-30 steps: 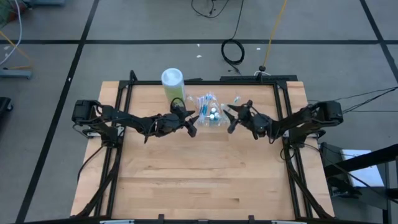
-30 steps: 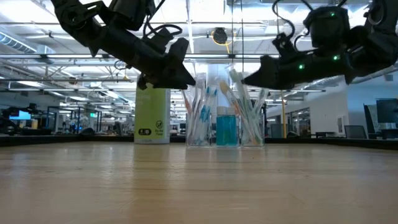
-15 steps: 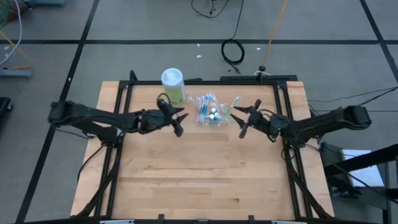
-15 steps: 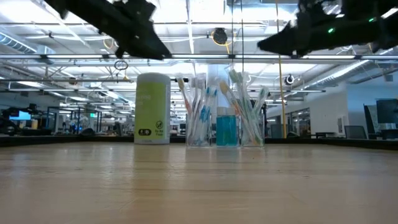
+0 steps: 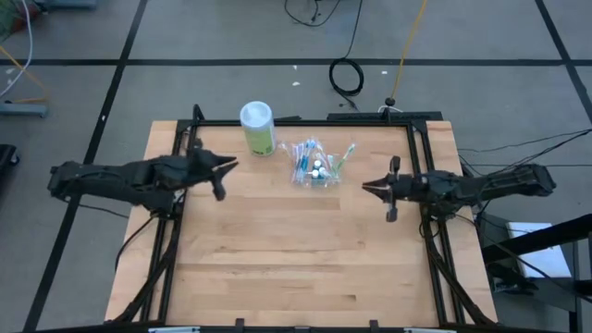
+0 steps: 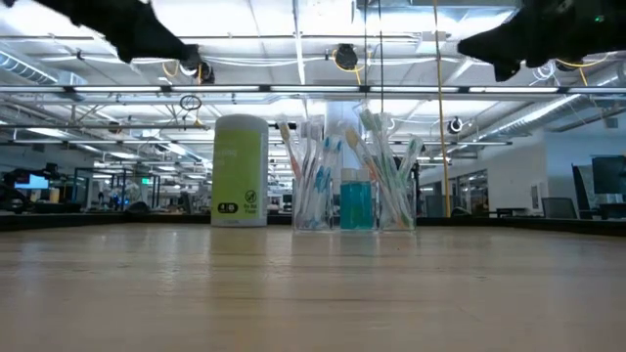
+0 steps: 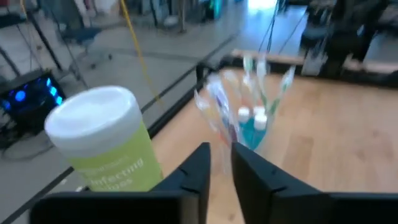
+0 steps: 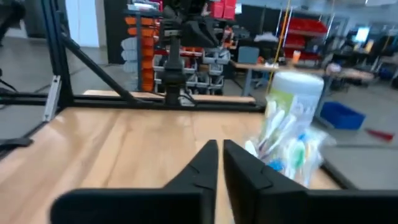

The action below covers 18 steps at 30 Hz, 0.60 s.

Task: Pick & Place toothbrushing station
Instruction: Return to Home Position

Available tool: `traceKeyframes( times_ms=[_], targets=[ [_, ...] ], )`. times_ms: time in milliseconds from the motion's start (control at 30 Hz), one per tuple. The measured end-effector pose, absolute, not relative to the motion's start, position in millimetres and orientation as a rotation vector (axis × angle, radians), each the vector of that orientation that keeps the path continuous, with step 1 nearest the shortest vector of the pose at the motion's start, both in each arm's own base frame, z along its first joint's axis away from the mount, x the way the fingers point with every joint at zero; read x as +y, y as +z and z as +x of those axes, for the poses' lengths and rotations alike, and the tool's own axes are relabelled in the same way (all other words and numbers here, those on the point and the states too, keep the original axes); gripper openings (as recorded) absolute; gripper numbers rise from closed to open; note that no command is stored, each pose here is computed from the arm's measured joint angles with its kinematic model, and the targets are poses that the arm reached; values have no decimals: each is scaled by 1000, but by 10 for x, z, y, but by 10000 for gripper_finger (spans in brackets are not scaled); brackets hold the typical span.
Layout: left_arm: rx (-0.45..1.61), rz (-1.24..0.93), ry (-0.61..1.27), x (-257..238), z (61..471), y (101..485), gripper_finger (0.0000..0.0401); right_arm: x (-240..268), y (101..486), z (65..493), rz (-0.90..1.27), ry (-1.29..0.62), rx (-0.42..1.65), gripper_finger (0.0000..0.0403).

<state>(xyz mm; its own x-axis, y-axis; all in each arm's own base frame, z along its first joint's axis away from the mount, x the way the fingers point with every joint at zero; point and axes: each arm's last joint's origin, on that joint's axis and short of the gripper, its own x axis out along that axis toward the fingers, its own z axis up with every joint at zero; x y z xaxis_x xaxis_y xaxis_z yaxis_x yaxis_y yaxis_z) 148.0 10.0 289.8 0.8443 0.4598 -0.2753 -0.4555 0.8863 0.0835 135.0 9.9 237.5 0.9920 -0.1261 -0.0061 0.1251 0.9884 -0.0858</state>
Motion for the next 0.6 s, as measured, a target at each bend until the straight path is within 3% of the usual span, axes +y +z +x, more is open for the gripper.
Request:
traceKeyframes(
  times_ms=[67, 200, 600],
  targets=[
    [246, 29, 431, 86, 1374, 2825, 45, 91, 2365, 1284, -43, -125, 25, 7],
    [130, 111, 213, 29, 1240, 2642, 6, 96, 2284, 1200, -7, -69, -4, 11],
    [-49, 150, 140, 13, 1013, 2083, 6, 95, 1823, 1038, 11, 1, -62, 2]
  ],
)
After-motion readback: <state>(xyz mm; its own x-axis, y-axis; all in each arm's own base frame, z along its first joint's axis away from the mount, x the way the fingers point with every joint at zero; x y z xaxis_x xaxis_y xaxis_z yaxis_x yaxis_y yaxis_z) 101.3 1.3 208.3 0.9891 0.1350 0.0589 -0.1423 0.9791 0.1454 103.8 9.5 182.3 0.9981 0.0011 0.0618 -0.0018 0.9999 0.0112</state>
